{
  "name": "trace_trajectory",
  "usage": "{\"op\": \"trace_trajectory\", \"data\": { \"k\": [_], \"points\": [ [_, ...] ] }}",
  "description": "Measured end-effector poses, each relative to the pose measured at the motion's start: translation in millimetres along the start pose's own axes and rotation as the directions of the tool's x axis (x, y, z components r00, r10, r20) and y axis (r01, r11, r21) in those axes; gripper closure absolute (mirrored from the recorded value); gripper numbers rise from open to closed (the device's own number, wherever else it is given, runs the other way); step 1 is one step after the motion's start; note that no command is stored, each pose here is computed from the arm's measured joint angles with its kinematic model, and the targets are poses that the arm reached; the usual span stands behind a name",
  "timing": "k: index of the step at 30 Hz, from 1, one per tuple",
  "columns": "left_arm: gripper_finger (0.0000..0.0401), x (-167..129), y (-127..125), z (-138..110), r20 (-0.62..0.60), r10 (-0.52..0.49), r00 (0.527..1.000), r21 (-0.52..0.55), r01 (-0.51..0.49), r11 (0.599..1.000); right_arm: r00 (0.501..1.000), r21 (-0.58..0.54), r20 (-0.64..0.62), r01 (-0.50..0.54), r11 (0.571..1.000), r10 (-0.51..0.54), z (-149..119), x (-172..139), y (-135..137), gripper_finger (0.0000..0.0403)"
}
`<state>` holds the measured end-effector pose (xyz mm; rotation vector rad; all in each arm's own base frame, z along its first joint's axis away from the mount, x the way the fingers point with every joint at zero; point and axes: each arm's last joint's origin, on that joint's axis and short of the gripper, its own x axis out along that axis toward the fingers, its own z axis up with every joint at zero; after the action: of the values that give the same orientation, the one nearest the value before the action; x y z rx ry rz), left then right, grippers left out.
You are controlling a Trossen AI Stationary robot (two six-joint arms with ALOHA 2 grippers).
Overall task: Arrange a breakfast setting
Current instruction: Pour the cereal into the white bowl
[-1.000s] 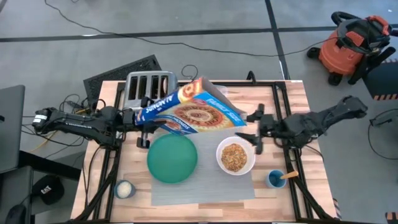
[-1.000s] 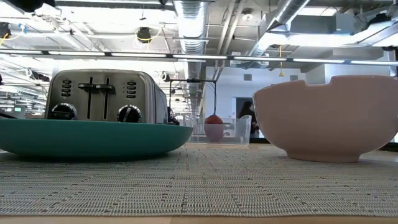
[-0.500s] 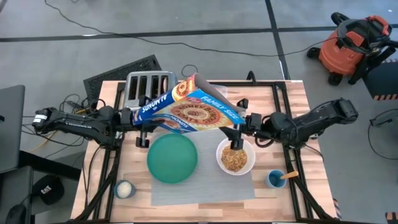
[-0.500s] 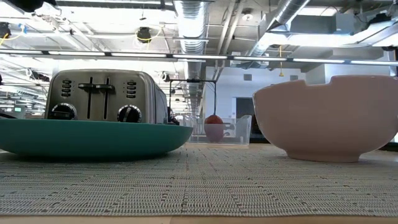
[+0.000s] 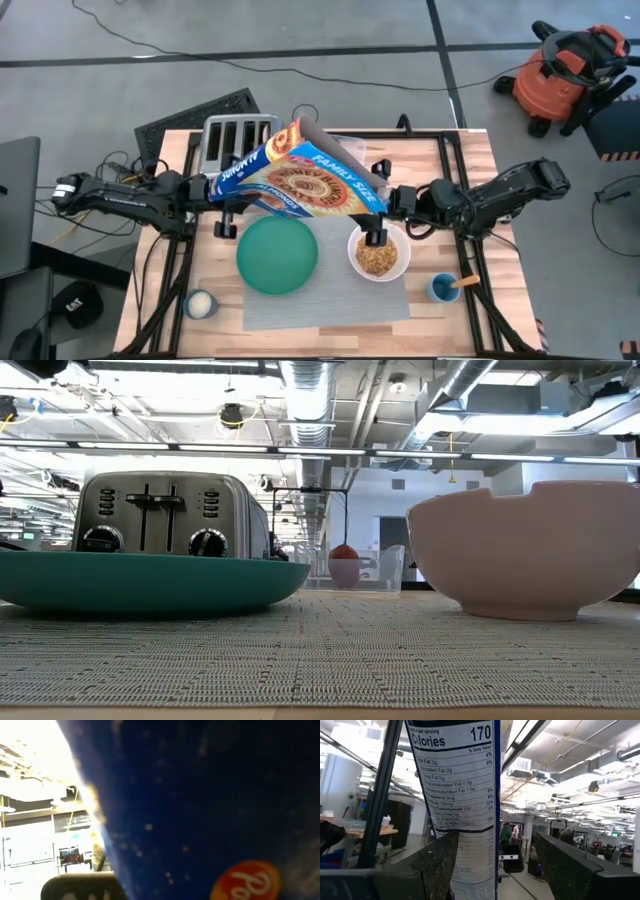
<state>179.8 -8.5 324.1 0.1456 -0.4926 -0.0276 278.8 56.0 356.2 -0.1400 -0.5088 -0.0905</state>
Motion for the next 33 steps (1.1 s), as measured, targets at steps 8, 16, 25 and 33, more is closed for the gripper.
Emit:
{"op": "trace_trajectory", "data": {
  "k": [8,16,25,33],
  "points": [
    [0.0401,-1,2,-1,-0.016,0.063,0.998,0.037,-0.062,0.997,1.000,0.011,0.001,-0.017,1.000,0.017,0,0,2,0.0108],
    [0.0401,0,1,-3,-0.033,0.031,0.999,0.037,-0.030,0.999,1.000,0.017,0.021,-0.009,1.000,0.009,1,0,-1,0.0108],
    [0.0401,4,-1,-16,-0.097,0.029,0.995,0.036,-0.025,0.999,0.998,0.028,0.069,0.003,1.000,-0.005,4,2,-10,0.0148],
    [0.0396,4,-1,-18,-0.126,0.044,0.991,-0.014,-0.046,0.999,0.997,-0.020,0.072,0.009,1.000,-0.008,4,2,-10,0.0346]
  ]
}}
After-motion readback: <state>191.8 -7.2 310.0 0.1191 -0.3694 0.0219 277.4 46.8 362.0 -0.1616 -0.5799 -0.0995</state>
